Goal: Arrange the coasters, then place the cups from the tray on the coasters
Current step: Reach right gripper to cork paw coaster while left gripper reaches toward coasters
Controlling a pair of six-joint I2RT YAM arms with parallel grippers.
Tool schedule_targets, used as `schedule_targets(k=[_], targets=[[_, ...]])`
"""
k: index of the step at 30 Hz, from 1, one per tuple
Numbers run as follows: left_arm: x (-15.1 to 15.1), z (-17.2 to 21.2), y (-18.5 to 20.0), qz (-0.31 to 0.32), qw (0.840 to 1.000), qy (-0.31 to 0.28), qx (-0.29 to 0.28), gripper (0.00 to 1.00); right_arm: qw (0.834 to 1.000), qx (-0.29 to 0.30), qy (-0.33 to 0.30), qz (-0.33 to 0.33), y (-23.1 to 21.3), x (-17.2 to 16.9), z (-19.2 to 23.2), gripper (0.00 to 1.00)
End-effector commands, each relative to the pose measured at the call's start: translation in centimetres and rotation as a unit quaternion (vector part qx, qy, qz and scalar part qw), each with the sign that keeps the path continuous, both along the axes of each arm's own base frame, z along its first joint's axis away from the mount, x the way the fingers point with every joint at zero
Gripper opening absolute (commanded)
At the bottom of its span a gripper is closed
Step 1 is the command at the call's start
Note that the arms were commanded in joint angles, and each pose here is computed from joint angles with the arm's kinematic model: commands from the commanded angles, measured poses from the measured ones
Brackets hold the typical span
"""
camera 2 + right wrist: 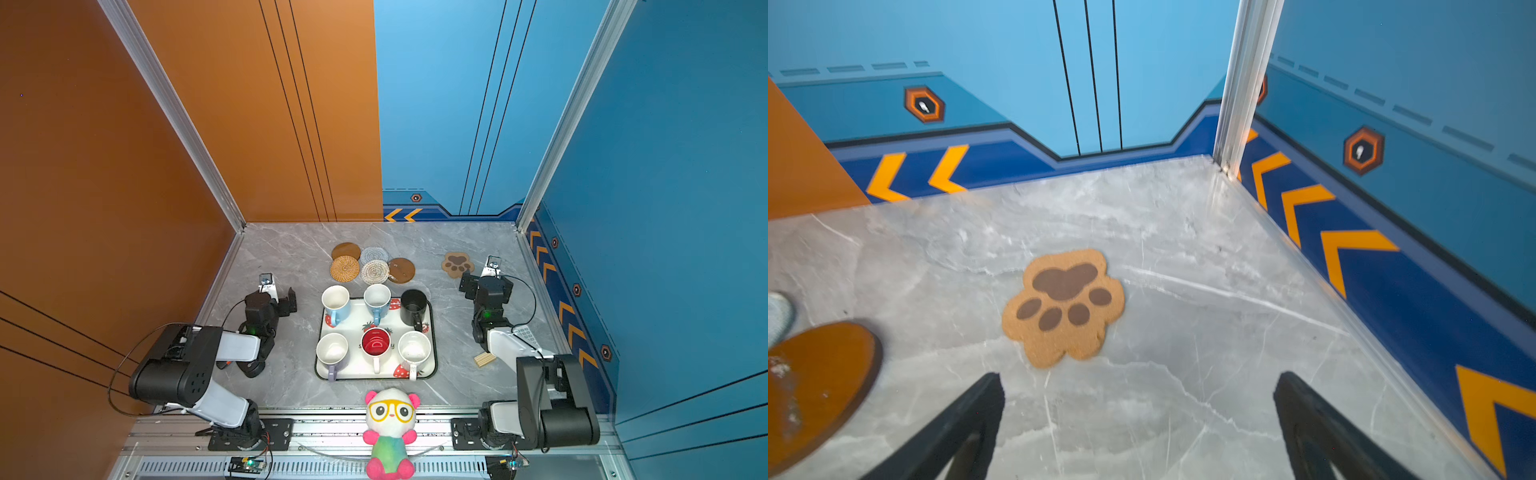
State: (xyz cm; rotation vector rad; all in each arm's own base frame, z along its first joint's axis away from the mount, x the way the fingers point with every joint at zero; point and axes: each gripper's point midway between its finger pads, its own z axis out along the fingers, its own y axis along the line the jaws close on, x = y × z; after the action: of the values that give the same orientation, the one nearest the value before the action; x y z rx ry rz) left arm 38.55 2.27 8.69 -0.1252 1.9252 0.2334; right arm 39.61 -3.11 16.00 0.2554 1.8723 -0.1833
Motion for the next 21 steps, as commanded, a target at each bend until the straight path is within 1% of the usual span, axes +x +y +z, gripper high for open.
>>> schedule_targets(k=[1, 3, 5, 6, 9, 12, 13, 14, 15, 16, 17, 19, 21], targets=[[0.5, 2.9, -0.1, 0.007, 1.0, -0.003, 0.016, 0.99, 0.998, 0.011, 0.061, -0.004, -0.1, -0.6, 0.6, 1.0], [0.5, 4.2, -0.7, 0.003, 1.0, 0.016, 0.023, 0.98, 0.996, 0.024, 0.087, -0.004, 0.2, -0.3, 1.5, 1.0], [0.6, 5.3, -1.3, -0.003, 0.999, 0.036, 0.01, 0.97, 0.993, 0.039, 0.112, -0.002, 0.5, 0.2, 2.5, 1.0], [0.8, 5.8, -1.8, -0.012, 0.999, 0.05, 0.0, 0.97, 0.99, 0.049, 0.13, 0.004, 0.9, 0.6, 2.7, 0.98], [1.4, 7.0, -3.5, -0.035, 0.995, 0.088, -0.037, 0.92, 0.981, 0.068, 0.179, 0.011, 1.6, 1.7, 3.0, 0.92], [2.4, 8.1, -6.2, -0.081, 0.987, 0.121, -0.072, 0.87, 0.967, 0.08, 0.238, 0.032, 2.7, 3.3, 2.1, 0.83], [2.9, 8.7, -7.3, -0.097, 0.984, 0.128, -0.082, 0.83, 0.963, 0.081, 0.255, 0.035, 2.8, 4.0, 1.7, 0.8], [3.2, 9.1, -8.5, -0.114, 0.98, 0.138, -0.091, 0.81, 0.958, 0.081, 0.273, 0.034, 2.9, 4.7, 1.0, 0.79], [3.5, 9.4, -9.6, -0.128, 0.976, 0.145, -0.096, 0.8, 0.953, 0.08, 0.29, 0.032, 2.9, 5.2, 0.4, 0.79], [4.2, 10.6, -11.1, -0.145, 0.974, 0.142, -0.1, 0.79, 0.947, 0.08, 0.309, 0.03, 3.0, 5.8, -0.4, 0.79], [4.2, 10.5, -12.4, -0.158, 0.969, 0.16, -0.099, 0.78, 0.942, 0.079, 0.324, 0.031, 3.0, 6.6, -1.0, 0.79], [4.7, 11.3, -15.1, -0.186, 0.964, 0.167, -0.093, 0.77, 0.935, 0.078, 0.344, 0.03, 3.1, 7.9, -2.4, 0.82], [4.8, 11.3, -17.8, -0.213, 0.957, 0.181, -0.077, 0.77, 0.93, 0.08, 0.359, 0.027, 3.0, 9.2, -3.9, 0.85]])
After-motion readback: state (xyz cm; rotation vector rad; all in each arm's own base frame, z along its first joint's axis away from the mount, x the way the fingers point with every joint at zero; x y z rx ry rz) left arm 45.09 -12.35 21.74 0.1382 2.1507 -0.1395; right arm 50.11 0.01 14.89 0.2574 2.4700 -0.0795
